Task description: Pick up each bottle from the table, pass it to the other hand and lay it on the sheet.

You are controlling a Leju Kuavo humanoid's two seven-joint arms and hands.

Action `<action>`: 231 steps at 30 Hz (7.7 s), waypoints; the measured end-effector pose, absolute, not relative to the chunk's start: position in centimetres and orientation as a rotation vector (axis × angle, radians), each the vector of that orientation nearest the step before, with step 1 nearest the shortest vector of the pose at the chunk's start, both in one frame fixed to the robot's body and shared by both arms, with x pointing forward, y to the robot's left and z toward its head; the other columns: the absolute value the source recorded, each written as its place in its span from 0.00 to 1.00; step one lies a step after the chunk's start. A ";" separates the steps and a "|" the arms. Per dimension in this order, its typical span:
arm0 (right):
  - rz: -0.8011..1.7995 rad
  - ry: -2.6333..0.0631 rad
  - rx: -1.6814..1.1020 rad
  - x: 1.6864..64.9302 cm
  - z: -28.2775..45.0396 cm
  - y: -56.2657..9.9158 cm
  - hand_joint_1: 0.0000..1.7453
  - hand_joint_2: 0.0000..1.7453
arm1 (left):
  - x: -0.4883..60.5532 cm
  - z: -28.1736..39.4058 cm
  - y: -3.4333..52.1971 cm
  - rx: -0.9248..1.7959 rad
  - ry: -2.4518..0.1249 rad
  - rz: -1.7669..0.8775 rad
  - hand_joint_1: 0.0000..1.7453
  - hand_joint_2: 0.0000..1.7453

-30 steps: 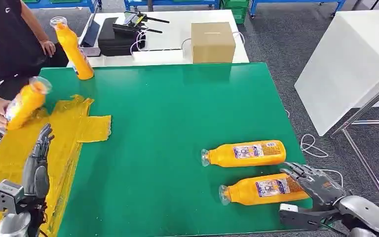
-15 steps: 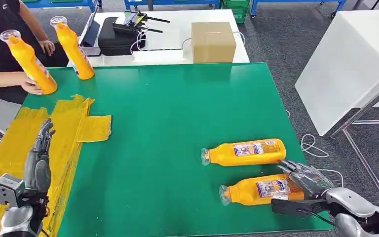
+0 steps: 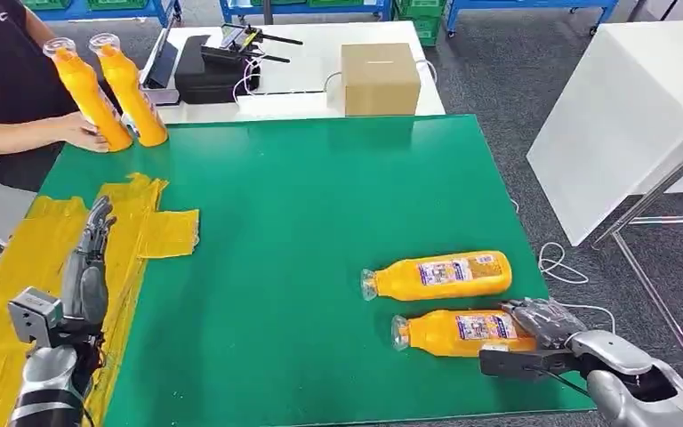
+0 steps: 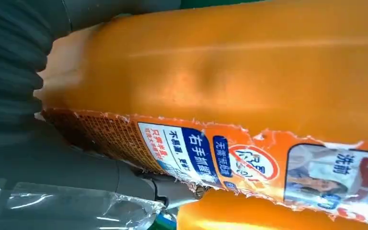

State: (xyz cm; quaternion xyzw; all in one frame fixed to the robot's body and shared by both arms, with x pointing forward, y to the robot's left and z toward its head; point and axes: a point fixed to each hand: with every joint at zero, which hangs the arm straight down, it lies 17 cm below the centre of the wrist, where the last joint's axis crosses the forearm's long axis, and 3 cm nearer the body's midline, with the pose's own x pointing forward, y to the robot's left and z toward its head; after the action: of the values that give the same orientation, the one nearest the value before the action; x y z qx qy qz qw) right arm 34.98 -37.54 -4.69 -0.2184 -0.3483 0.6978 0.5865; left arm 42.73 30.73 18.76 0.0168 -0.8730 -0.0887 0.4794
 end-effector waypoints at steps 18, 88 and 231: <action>1.552 -0.917 -0.454 34.8 -4.0 -36.2 1.00 1.00 | 43.1 17.9 30.2 -0.045 -2.106 -0.182 0.00 1.00; 1.374 -1.604 0.133 38.3 10.4 12.5 1.00 1.00 | 41.5 17.9 18.2 -0.914 -1.896 0.322 1.00 1.00; 1.139 -1.221 -0.474 42.3 -2.6 -29.2 1.00 1.00 | 42.7 12.9 26.8 -0.156 -1.962 -0.226 0.00 1.00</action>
State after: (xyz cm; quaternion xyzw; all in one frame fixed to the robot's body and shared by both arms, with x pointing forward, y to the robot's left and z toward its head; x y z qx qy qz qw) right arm 42.30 -29.24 -2.57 -0.2085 -0.5366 0.5005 0.6466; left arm 42.66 26.83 12.93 -0.0660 -0.8284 -0.0956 0.5480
